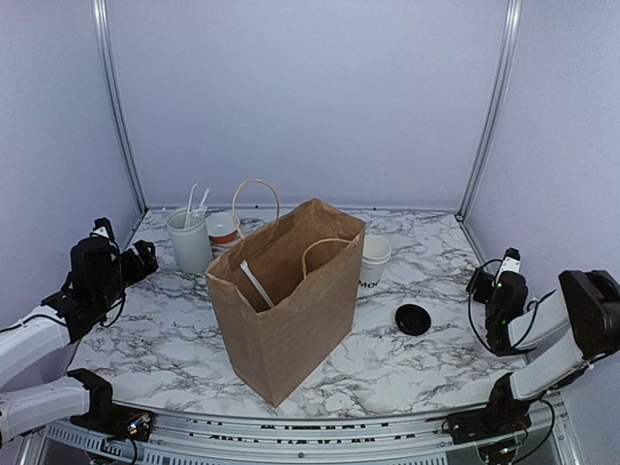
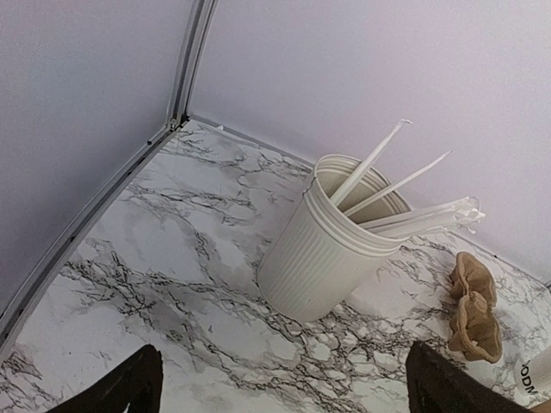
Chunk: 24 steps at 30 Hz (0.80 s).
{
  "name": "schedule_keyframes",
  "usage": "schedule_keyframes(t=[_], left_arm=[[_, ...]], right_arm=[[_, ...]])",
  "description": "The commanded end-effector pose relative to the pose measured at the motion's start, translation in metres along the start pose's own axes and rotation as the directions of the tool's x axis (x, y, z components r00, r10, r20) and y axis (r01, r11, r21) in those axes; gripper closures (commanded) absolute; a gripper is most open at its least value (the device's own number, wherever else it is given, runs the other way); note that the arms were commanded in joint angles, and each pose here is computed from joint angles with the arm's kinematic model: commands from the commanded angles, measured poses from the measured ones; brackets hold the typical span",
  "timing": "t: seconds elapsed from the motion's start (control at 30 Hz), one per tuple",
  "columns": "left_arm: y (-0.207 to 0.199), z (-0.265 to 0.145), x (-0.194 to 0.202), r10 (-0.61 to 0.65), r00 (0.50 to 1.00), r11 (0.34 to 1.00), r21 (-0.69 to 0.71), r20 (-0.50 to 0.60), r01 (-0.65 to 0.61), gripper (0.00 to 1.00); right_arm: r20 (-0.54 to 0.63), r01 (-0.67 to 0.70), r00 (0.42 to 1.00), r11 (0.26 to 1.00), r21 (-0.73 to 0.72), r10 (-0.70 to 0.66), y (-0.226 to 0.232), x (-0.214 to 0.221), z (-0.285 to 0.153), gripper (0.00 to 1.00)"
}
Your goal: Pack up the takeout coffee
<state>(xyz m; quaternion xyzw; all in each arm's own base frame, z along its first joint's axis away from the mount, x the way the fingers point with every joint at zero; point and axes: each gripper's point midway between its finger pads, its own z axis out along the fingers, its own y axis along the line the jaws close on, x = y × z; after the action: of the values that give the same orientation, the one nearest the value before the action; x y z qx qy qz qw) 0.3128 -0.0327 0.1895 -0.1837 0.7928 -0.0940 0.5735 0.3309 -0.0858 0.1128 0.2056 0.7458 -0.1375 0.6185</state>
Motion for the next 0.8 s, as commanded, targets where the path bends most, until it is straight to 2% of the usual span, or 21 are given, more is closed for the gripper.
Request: schedule_keyframes(t=[0.0,0.13,0.2,0.27,0.43,0.5,0.67,0.77], left_arm=[[0.011,0.006,-0.003,0.008,0.999,0.998,-0.058,0.047,-0.005,0.01],[0.028,0.009,-0.004,0.032,0.997,0.987,-0.157,0.072,-0.021,0.01],[0.037,0.010,-0.006,0.061,0.994,0.977,-0.211,0.096,-0.039,0.01],[0.049,0.011,-0.006,0.083,0.990,0.960,-0.276,0.117,-0.048,0.01],[0.079,0.013,-0.009,0.133,0.976,0.910,-0.411,0.173,-0.051,0.01],[0.092,0.014,-0.016,0.145,0.969,0.884,-0.466,0.202,-0.035,0.01],[0.108,0.015,-0.029,0.184,0.931,0.863,-0.505,0.316,0.001,0.01],[0.115,0.021,-0.020,0.213,0.921,0.858,-0.514,0.325,-0.017,0.01]], right_arm=[[0.198,0.012,0.980,0.988,-0.156,0.020,0.031,-0.045,0.001,0.00],[0.223,0.078,0.975,0.965,-0.252,-0.020,0.049,-0.042,-0.008,0.00],[0.299,0.106,0.954,0.954,-0.279,-0.018,0.056,-0.048,-0.015,0.00],[0.247,0.138,0.967,0.950,-0.280,-0.068,0.062,-0.035,-0.012,0.00],[0.195,0.126,0.977,0.965,-0.231,-0.081,0.063,-0.032,0.004,0.00],[0.227,0.141,0.970,0.963,-0.229,-0.088,0.066,-0.036,0.003,0.00],[0.215,0.166,0.970,0.956,-0.242,-0.114,0.072,-0.033,0.004,0.00],[0.218,0.164,0.970,0.956,-0.243,-0.111,0.072,-0.033,0.004,0.00]])
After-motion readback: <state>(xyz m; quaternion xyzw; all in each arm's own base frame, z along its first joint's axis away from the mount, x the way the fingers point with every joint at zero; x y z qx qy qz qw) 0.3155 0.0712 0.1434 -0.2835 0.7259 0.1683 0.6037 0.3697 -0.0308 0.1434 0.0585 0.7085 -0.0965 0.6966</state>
